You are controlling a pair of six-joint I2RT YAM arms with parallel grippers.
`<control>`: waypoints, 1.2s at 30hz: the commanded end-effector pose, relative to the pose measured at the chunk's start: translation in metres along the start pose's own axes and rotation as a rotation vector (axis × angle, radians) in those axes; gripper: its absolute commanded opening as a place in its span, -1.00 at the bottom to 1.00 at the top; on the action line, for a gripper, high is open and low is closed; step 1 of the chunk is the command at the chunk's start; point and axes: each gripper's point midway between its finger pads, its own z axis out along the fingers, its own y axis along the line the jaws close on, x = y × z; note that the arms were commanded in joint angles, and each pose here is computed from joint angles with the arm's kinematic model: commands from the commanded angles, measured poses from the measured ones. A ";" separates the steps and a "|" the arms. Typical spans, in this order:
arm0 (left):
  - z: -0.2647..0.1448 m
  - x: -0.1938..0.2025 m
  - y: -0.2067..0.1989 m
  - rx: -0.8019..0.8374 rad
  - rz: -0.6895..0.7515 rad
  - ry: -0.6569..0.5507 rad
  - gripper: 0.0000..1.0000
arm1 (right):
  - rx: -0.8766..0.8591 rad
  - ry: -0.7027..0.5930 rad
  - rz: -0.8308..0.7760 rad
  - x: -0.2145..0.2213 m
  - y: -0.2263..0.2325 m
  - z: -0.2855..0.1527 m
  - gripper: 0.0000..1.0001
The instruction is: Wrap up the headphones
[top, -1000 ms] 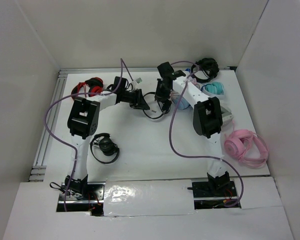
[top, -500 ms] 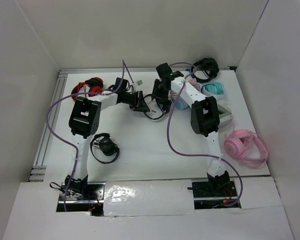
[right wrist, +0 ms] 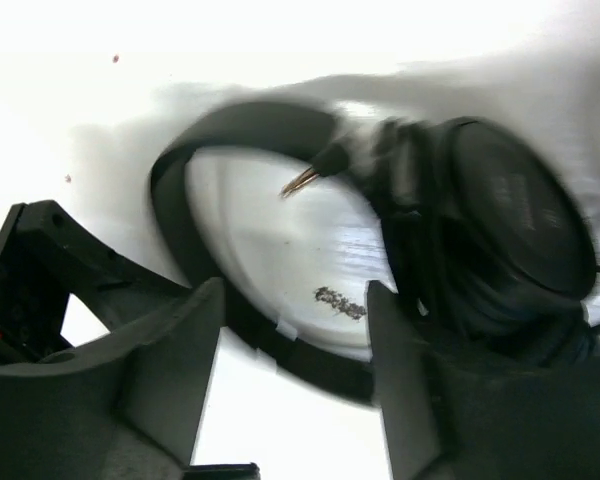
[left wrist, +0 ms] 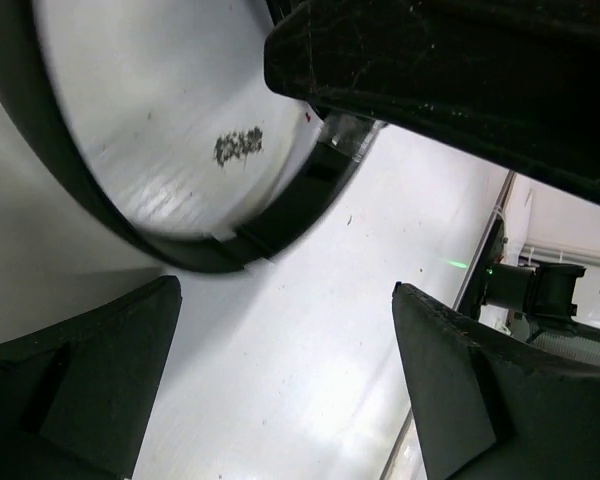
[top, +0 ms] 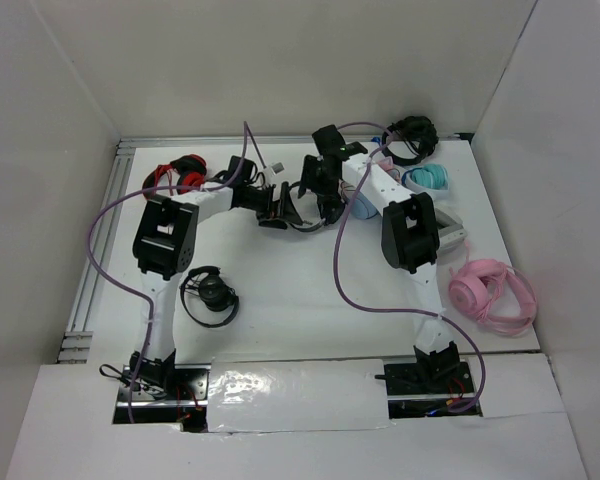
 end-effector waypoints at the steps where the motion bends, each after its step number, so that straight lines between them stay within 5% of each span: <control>1: -0.021 -0.012 -0.018 -0.012 0.059 -0.048 0.99 | -0.081 -0.017 -0.038 -0.008 0.015 -0.008 0.35; 2: -0.025 -0.015 -0.020 -0.030 0.067 -0.061 0.99 | -0.099 -0.018 -0.045 -0.008 0.019 -0.011 0.37; 4: -0.029 -0.016 -0.023 -0.042 0.073 -0.070 0.99 | -0.140 -0.028 -0.078 -0.008 0.030 -0.021 0.98; 17: -0.057 -0.024 -0.056 -0.063 0.131 -0.136 0.99 | -0.288 -0.083 -0.171 -0.015 0.071 -0.056 0.99; 30: -0.118 -0.014 -0.118 -0.020 0.276 -0.266 0.99 | -0.483 -0.346 -0.240 -0.066 0.097 -0.164 0.99; 36: -0.155 0.005 -0.148 -0.054 0.314 -0.350 0.99 | -0.435 -0.479 -0.231 -0.062 0.064 -0.215 0.99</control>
